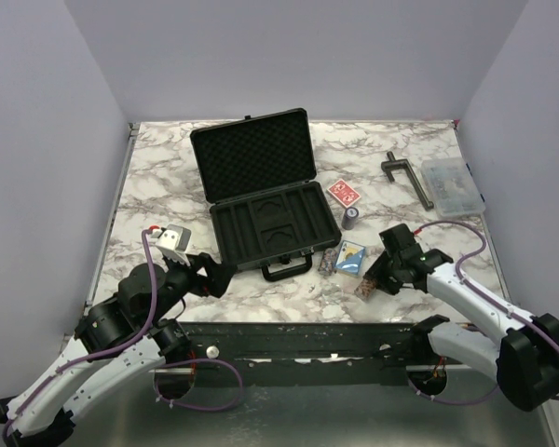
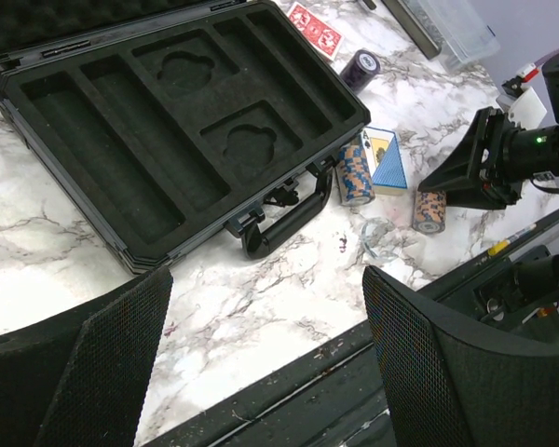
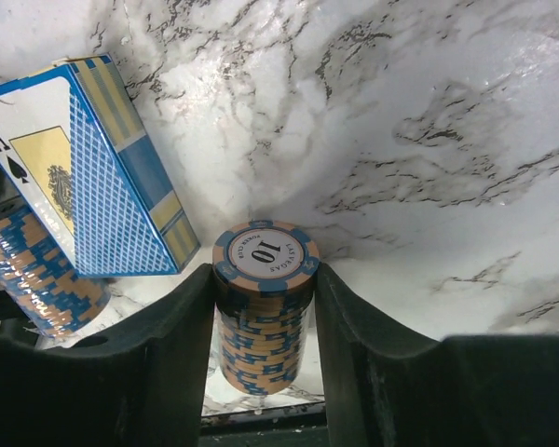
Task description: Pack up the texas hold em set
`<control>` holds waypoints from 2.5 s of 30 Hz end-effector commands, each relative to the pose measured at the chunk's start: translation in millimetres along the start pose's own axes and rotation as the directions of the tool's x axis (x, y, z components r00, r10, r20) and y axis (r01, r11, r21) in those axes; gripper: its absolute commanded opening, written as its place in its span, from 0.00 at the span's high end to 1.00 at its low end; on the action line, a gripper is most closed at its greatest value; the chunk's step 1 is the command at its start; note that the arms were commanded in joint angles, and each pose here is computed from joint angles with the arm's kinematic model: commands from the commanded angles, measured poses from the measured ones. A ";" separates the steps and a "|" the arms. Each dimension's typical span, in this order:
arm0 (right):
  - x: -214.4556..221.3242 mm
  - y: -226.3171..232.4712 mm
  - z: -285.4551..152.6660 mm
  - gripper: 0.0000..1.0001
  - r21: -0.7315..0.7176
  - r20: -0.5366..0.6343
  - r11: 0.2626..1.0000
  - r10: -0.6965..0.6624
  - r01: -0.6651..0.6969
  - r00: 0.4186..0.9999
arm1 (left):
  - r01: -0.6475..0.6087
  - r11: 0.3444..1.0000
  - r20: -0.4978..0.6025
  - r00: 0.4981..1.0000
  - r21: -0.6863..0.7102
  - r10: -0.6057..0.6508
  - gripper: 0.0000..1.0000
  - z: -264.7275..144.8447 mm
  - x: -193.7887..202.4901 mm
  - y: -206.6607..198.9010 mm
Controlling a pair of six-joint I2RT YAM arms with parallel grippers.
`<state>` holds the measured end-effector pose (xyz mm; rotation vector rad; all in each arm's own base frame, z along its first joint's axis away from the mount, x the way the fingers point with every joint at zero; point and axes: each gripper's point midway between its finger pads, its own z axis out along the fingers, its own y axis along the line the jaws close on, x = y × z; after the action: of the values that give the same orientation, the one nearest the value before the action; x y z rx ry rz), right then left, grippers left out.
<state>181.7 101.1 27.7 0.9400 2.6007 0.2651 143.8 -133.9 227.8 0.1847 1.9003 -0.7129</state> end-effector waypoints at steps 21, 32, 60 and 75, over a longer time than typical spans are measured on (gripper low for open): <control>-26.1 42.6 -54.0 1.00 -0.242 0.141 0.955 -0.140 0.172 0.980 | -0.058 0.998 -0.116 0.991 0.023 0.060 0.16 8.5 23.3 -6.7; -20.4 102.8 -82.2 0.99 -0.528 0.201 0.784 -0.259 0.327 0.945 | -0.074 0.992 -0.173 0.981 0.105 0.092 0.16 8.0 35.4 -23.6; -10.7 228.0 -181.8 0.99 -0.867 0.318 0.274 -0.342 0.417 0.884 | 0.084 0.969 -0.191 0.981 0.234 -0.039 0.15 77.7 -17.2 -123.1; 1.0 238.0 -206.9 0.99 -0.888 0.343 0.170 -0.375 0.427 0.861 | 0.046 0.962 -0.183 0.983 0.269 0.004 0.21 113.7 -35.3 -154.3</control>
<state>242.1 261.3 241.0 -0.1306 2.0188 1.3415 182.2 -303.6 270.6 0.3627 2.0275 -0.9581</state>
